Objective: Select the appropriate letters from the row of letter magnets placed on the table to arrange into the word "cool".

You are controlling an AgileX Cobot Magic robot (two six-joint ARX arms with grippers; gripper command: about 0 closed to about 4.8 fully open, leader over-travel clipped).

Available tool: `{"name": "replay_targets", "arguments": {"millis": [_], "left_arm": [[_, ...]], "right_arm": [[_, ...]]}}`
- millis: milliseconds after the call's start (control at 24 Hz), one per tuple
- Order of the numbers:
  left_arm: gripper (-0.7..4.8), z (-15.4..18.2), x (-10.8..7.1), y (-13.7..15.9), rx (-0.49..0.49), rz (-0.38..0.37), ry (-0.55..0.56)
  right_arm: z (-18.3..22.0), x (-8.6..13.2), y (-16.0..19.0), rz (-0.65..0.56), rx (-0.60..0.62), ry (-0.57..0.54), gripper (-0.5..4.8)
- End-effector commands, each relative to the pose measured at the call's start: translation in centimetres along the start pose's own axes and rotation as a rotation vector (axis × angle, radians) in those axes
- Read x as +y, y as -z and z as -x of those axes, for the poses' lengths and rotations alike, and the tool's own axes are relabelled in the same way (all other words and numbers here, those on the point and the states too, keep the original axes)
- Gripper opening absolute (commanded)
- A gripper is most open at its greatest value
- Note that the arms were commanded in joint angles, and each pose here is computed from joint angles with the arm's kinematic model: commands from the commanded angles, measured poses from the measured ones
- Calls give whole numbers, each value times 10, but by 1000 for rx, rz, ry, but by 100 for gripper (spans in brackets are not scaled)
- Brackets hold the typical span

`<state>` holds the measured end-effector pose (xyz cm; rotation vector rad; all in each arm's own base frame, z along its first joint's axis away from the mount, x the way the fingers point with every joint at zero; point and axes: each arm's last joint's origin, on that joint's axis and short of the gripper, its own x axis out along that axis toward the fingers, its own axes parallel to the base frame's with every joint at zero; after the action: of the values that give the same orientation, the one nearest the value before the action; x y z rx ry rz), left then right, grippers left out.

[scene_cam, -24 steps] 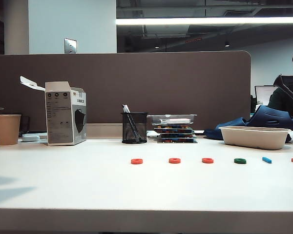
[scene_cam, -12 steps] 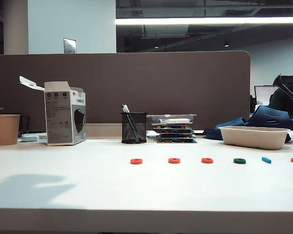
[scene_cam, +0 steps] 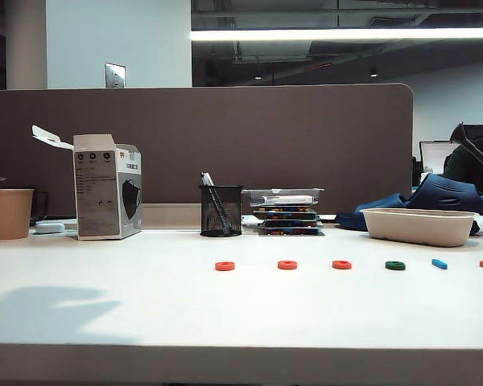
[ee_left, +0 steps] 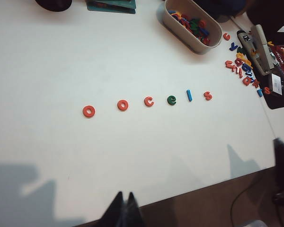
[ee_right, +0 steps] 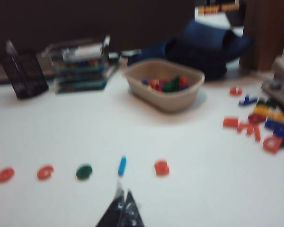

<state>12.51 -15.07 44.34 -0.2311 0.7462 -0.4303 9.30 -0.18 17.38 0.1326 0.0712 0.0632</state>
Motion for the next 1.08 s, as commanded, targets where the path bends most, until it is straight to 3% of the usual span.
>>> {"name": "replay_targets", "arguments": {"millis": [42,166,499,874,1082], "left_arm": [[-4,2,0,-1,-16,-2,2],[-4,2,0,-1,-16,-2,5],[-4,2,0,-1,-17,-2,3],[-4,2,0,-1,-17,-2,3],[-4,2,0,-1,-16,-2,3]], "right_arm": [[9,4,-25,5,-76,11,-6],[21,8,-47,11,-62,12,-6],[46,23,-126,213,-45,-57,-6],[12,28,-198,168,189,-47,-6],[-32,30,-223,50,306,-53,-6]]}}
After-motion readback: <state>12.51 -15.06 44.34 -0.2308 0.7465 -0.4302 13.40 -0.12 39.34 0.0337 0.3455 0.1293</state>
